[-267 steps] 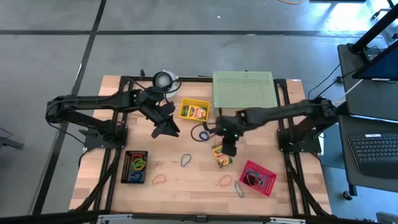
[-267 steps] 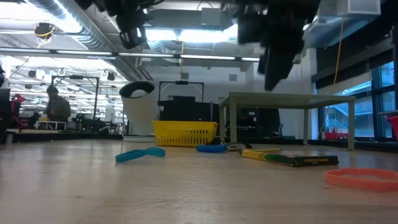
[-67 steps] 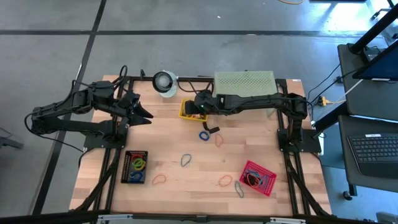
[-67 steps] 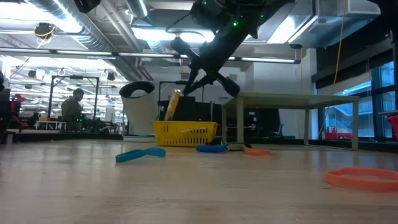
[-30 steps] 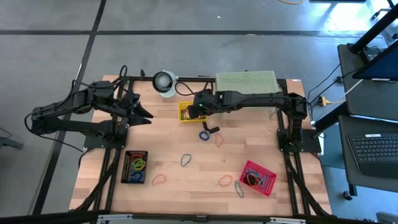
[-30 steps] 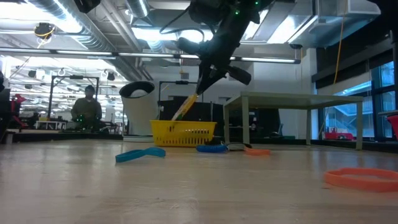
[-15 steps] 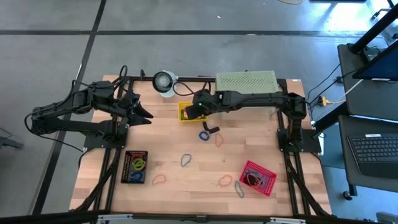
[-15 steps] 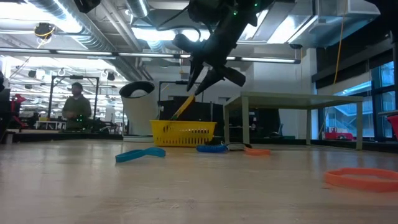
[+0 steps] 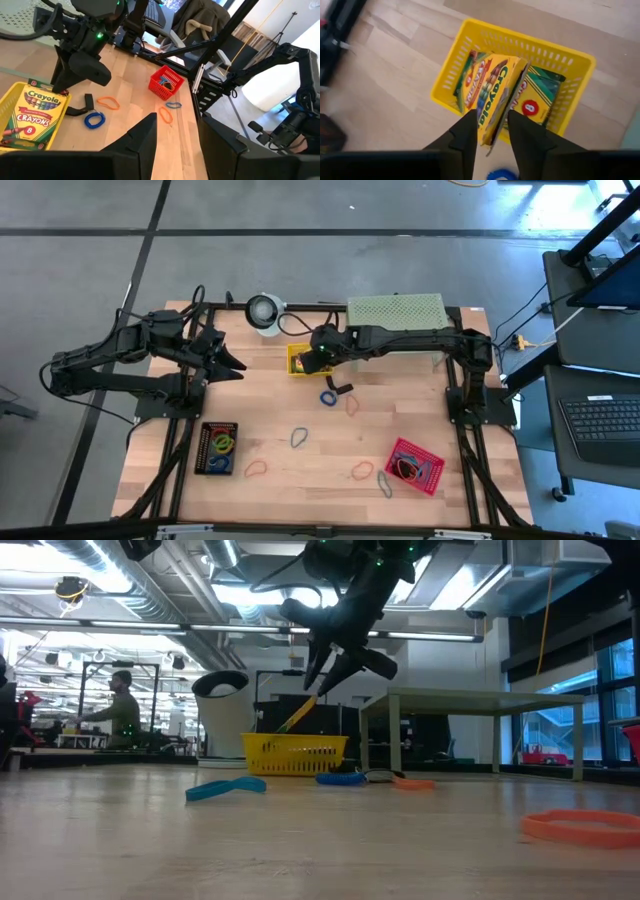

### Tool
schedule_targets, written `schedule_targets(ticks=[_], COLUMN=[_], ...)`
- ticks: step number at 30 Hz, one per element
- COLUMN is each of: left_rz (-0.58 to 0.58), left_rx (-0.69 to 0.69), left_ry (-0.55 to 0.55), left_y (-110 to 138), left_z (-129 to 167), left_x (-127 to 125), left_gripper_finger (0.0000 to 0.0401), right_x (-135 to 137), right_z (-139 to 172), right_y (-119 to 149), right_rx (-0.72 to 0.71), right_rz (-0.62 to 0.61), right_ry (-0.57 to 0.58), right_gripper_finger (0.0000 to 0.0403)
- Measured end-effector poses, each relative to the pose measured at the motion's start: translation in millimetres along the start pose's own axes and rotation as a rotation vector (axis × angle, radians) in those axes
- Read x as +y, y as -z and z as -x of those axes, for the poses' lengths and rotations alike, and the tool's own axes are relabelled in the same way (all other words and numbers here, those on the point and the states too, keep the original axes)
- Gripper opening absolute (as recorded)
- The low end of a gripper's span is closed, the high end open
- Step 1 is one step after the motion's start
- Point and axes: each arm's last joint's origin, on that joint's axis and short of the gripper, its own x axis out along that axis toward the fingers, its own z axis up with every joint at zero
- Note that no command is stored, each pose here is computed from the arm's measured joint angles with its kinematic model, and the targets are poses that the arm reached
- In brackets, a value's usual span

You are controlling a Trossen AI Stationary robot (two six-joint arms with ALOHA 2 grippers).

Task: Pick & Place Office Desk Supplies
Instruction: Put the crayon box into the yellow bin, then put the blue spring keychain into the black bin

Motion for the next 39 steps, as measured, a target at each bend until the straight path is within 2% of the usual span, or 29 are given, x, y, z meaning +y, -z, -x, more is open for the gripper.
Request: schedule_targets(ticks=[5, 14, 18, 20, 23, 26, 32, 35, 39], left_rz=[0.012, 0.023, 0.023, 0.023, 0.023, 0.022, 0.027, 0.016, -0.003], left_rx=[0.0, 0.006, 0.007, 0.007, 0.007, 0.01, 0.022, 0.035, 0.058], left_ry=[0.0, 0.016, 0.016, 0.018, 0.019, 0.024, 0.019, 0.014, 0.004], left_y=[0.0, 0.2, 0.2, 0.2, 0.2, 0.3, 0.0, -0.3, -0.6], left_z=[0.0, 0.1, 0.1, 0.1, 0.1, 0.1, -3.6, -7.5, -14.6], left_x=[0.0, -0.5, -0.5, -0.6, -0.6, -0.7, 0.7, 2.1, 4.9], left_gripper_finger=[0.0139, 0.0139, 0.0139, 0.0139, 0.0139, 0.0139, 0.0139, 0.0139, 0.0139], right_x=[-1.2, -0.3, -1.2, 1.3, 6.2, 16.0, 42.7, 48.6, 52.9], right_z=[0.3, 10.1, 10.0, 10.1, 10.6, 16.8, 31.2, 34.5, 22.0], right_y=[-1.1, -16.7, -15.5, -16.5, -17.6, -8.7, 27.0, 53.3, 84.8], right_rx=[0.006, -0.014, -0.001, -0.014, 0.028, 0.083, 0.136, 0.179, 0.226], right_rz=[0.037, 0.096, 0.113, 0.108, 0.128, 0.244, 0.513, 0.685, 0.908], right_ry=[0.005, 0.004, 0.012, -0.011, -0.112, -0.163, -0.219, -0.178, -0.101], right_gripper_finger=[0.0091, 0.0088, 0.0088, 0.0088, 0.0088, 0.0088, 0.0088, 0.0088, 0.0088])
